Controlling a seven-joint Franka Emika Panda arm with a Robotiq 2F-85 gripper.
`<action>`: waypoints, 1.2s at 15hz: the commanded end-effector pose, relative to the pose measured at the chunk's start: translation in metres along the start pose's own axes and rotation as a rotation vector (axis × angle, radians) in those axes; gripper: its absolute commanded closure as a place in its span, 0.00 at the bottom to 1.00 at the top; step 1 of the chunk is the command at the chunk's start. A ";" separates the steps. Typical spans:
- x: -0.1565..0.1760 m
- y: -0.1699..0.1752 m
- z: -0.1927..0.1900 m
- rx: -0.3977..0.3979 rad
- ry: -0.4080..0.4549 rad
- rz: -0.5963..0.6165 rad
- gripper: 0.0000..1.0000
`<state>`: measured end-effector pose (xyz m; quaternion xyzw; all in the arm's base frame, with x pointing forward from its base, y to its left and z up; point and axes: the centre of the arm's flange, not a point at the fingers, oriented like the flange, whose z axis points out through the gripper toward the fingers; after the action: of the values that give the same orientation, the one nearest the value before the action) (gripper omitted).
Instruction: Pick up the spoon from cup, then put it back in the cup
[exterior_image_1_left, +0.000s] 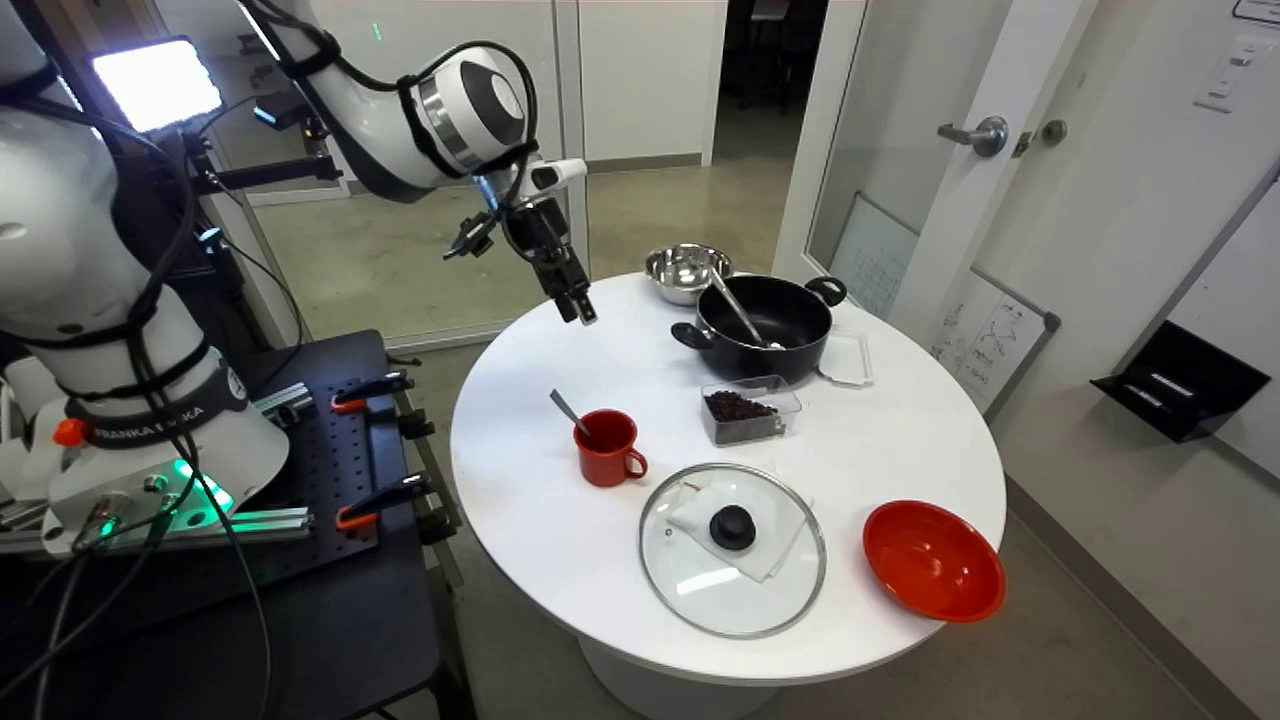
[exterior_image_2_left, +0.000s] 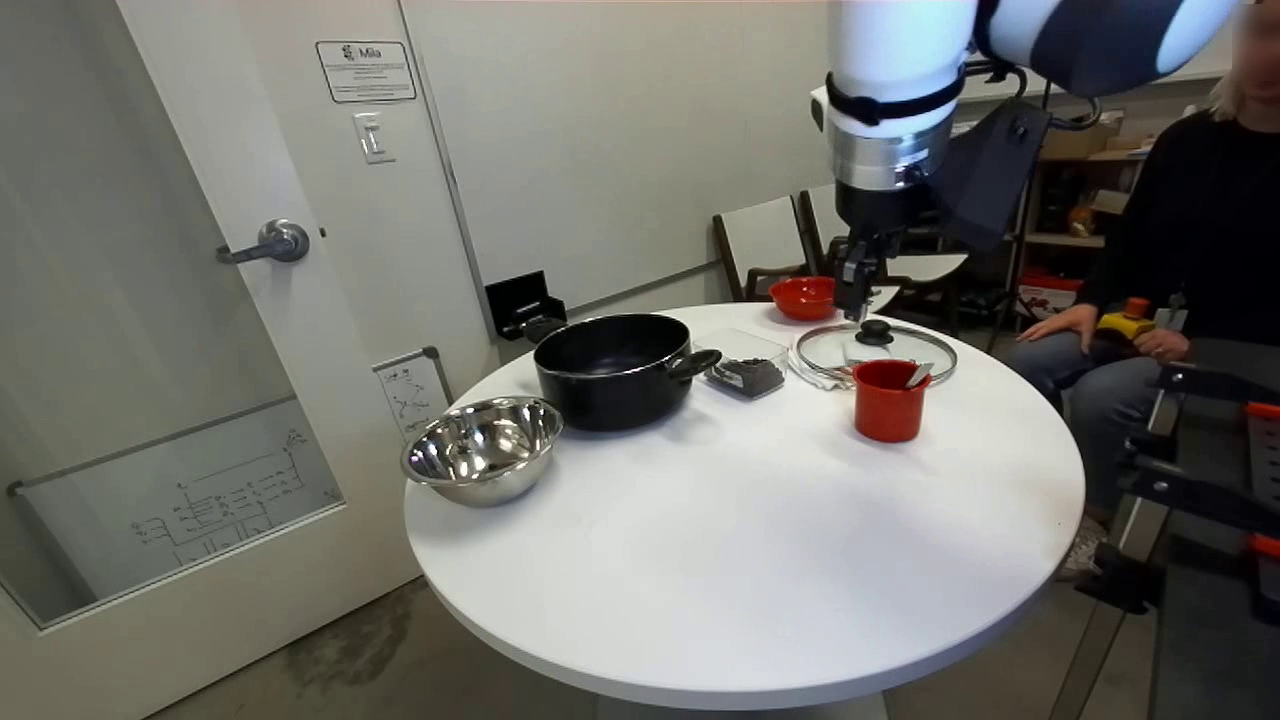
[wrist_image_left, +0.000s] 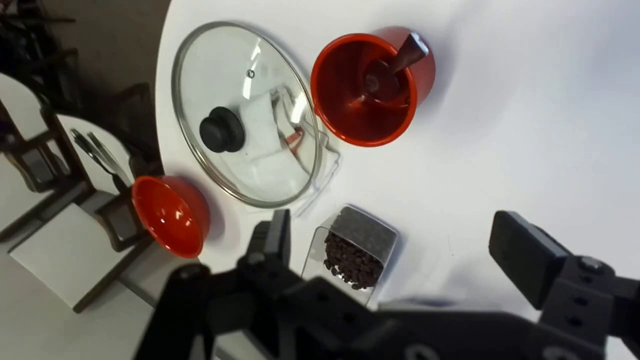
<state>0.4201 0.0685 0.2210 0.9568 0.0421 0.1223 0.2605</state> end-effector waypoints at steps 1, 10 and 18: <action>-0.007 0.002 0.002 0.017 0.018 -0.023 0.00; -0.003 -0.002 -0.013 -0.005 0.158 -0.117 0.00; -0.032 0.006 -0.027 0.212 0.446 -0.294 0.00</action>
<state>0.4006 0.0874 0.2463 0.9160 0.2183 0.2688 0.2028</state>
